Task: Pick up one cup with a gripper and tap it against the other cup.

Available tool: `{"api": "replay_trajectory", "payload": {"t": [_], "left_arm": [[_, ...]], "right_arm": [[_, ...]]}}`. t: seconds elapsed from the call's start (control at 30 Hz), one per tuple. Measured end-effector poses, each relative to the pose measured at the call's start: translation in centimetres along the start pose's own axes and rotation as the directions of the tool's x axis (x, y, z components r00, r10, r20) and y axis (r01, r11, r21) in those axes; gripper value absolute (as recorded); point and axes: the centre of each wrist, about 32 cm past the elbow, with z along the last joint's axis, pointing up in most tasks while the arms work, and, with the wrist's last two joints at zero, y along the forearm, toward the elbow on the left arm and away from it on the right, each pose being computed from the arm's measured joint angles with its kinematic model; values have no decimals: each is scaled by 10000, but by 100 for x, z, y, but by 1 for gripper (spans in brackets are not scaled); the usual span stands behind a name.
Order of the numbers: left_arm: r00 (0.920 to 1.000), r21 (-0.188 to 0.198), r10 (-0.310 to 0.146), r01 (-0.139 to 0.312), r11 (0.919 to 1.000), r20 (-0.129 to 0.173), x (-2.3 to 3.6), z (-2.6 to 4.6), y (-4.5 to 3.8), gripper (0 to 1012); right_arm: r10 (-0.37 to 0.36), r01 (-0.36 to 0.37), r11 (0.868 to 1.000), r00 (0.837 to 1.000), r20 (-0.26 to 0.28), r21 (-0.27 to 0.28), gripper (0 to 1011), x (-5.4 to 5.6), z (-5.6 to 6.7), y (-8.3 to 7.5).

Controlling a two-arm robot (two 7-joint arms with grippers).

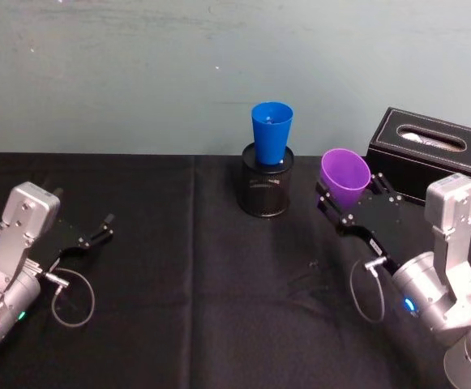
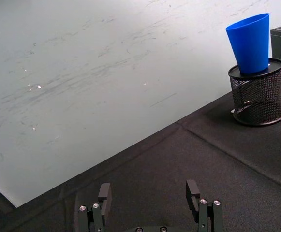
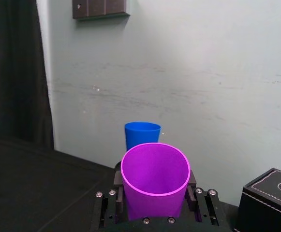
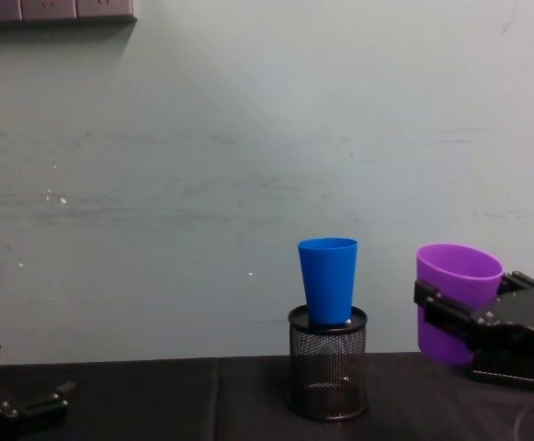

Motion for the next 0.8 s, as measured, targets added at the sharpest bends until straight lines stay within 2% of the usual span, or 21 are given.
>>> {"api": "replay_trajectory", "payload": {"t": [0.1, 0.47, 0.8], "left_arm": [[10000, 0, 0, 0, 10000, 0, 0, 0, 0, 1011], [10000, -1, 0, 0, 10000, 0, 0, 0, 0, 1011], [10000, 0, 0, 0, 10000, 0, 0, 0, 0, 1011]], "right_arm": [[-127, 128, 9999, 9998, -162, 52, 726, 59, 3, 65], [-82, 88, 9999, 9985, -550, 120, 726, 142, -46, 240], [161, -150, 9997, 9985, -529, 217, 726, 205, -99, 462]]}}
